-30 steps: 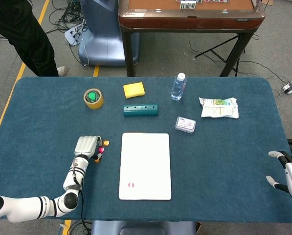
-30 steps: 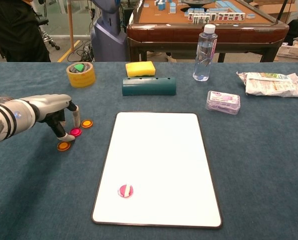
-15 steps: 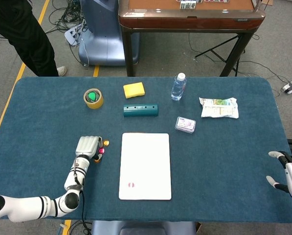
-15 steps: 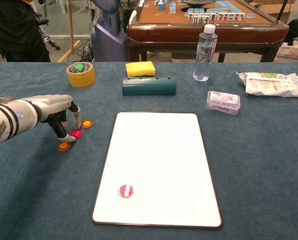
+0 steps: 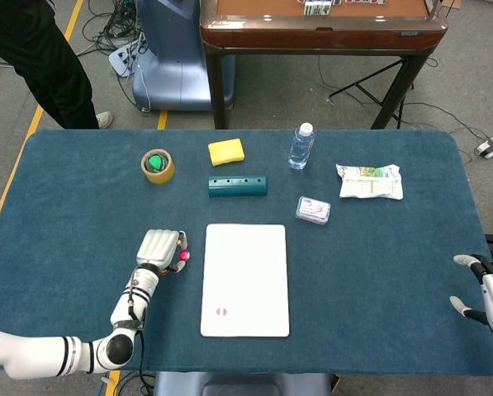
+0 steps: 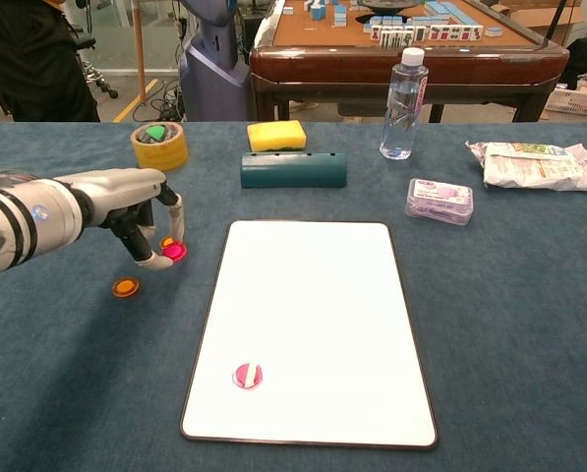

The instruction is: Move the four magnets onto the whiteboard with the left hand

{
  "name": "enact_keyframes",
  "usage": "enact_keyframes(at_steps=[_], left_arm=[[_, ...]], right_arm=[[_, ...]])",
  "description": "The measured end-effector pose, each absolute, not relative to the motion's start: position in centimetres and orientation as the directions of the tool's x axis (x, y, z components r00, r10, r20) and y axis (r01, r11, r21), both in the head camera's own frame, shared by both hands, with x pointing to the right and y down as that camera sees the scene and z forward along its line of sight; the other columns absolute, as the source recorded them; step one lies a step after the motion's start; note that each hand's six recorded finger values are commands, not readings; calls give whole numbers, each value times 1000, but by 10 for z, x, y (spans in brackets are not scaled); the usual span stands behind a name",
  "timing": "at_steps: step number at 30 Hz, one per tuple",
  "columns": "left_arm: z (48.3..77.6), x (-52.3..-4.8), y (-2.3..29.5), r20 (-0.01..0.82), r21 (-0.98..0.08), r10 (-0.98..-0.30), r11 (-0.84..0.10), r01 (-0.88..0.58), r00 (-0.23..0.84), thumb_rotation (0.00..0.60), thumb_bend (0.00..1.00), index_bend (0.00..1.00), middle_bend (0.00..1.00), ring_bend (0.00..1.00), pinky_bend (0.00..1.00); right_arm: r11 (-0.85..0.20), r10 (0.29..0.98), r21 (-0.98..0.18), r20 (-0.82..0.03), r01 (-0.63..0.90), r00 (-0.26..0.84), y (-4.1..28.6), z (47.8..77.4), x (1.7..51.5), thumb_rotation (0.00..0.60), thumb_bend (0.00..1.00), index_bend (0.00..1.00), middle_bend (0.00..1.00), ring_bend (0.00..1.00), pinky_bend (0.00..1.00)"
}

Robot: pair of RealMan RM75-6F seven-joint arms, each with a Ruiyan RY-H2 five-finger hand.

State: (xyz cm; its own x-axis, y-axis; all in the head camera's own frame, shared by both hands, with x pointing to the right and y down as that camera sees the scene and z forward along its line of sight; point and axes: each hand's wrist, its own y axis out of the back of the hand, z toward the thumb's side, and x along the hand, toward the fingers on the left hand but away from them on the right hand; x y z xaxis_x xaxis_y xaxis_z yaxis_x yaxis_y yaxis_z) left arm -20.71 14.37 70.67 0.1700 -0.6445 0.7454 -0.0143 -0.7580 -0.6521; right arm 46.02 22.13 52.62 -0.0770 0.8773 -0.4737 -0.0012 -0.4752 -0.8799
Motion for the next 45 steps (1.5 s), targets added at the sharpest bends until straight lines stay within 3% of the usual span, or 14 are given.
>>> enact_keyframes(at_steps=[14,36,45], left_arm=[[654,-150,165,686,-654,-620,-755,-50,380,600,284,599,1000,1000,1000],[653,-125,192,677,-638,-580,-769,-31,452,600,262,511,1000,1000,1000],[654,-136,189,681,-647,-597,-762,-33,424,600,258,474,1000,1000,1000]], right_arm=[[-457,886,-889,-456,8,-82,222,519,463,600,132,292,311,371,603],[-450,889,-893,-450,15,-86,221,516,466,600,131,291,312,370,603],[-451,888,-892,-451,16,-86,221,516,466,600,132,292,312,370,603]])
